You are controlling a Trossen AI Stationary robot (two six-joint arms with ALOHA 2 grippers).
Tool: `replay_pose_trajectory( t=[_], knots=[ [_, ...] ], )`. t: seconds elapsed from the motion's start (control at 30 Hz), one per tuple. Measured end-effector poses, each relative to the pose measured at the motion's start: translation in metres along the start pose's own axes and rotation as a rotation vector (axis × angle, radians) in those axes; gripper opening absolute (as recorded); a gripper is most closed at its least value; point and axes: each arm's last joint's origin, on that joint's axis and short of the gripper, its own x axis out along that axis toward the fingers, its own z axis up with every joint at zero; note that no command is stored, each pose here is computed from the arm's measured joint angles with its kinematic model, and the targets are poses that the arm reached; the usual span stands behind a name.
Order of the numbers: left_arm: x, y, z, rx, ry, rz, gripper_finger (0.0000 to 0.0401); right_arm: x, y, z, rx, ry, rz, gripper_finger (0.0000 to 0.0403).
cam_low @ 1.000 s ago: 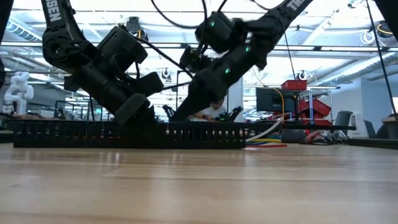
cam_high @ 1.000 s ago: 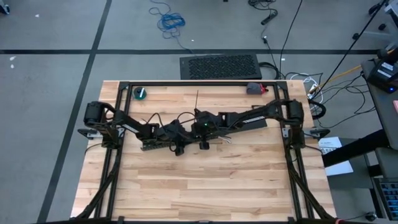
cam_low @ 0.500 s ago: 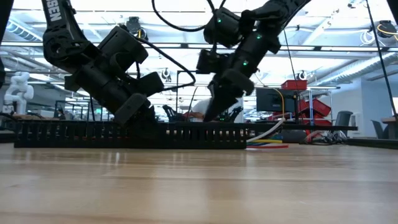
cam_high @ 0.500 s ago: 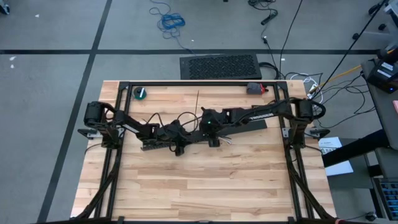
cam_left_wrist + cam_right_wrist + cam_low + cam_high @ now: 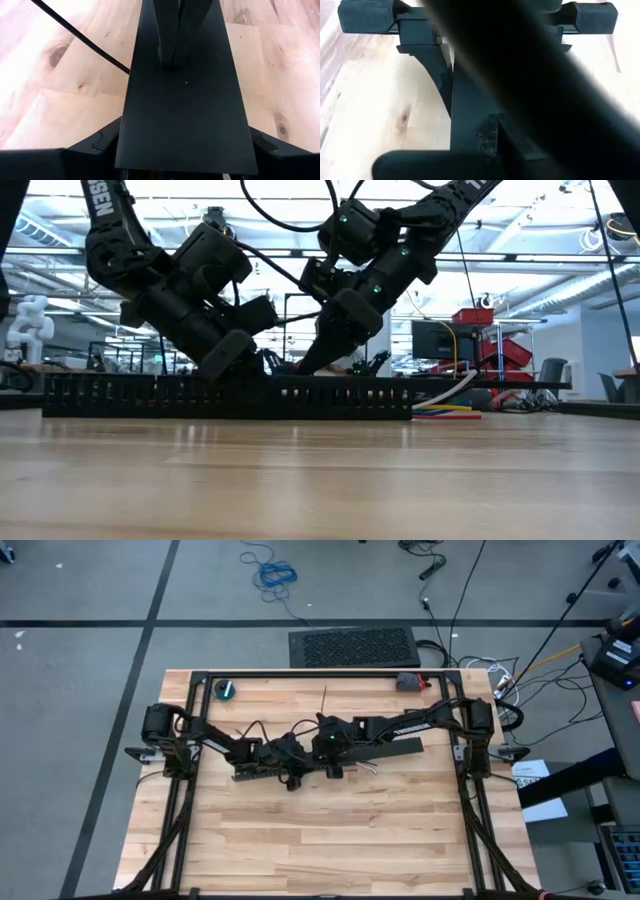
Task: Ziptie cables
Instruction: Insert the cable duct cover
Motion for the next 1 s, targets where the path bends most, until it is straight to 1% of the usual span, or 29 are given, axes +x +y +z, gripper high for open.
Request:
replay_pose_trajectory(
  t=[0.13,0.2,0.37,0.5,0.57,0.67,0.73,0.83,0.93,1.0],
  knots=[
    [-0.008,0.0,0.004,0.009,0.017,-0.016,0.0253,0.001,0.001,0.0,-0.001,0.001,0.005,0.0],
    [-0.013,0.001,0.005,0.033,0.04,-0.026,0.0255,0.001,0.0,0.001,-0.002,-0.007,0.005,0.0],
    [-0.027,0.005,0.014,0.015,0.059,-0.041,0.0274,0.001,0.0,-0.001,-0.001,0.002,0.008,0.0],
    [-0.04,0.005,0.018,0.014,0.084,-0.056,0.0279,0.001,-0.002,-0.002,0.005,0.006,0.006,0.0],
    [-0.045,0.004,0.015,0.017,0.137,-0.049,0.0279,0.001,-0.002,-0.003,0.006,0.014,0.007,0.0],
    [-0.046,0.003,0.004,0.025,0.155,-0.047,0.0278,0.0,-0.002,-0.004,0.003,0.025,0.008,0.0],
    [-0.047,0.002,-0.006,0.028,0.139,-0.047,0.0278,0.0,-0.002,-0.004,0.003,0.03,0.009,0.0],
    [-0.048,0.004,-0.019,0.026,0.079,-0.027,0.0278,0.0,-0.002,-0.004,0.004,0.03,0.009,0.0],
    [-0.052,0.004,-0.022,0.017,-0.033,-0.028,0.0278,0.0,-0.002,-0.004,0.008,0.03,0.009,0.0],
    [-0.054,0.005,-0.024,0.015,-0.081,-0.029,0.0278,0.0,-0.002,-0.004,0.01,0.03,0.009,0.0]
  ],
)
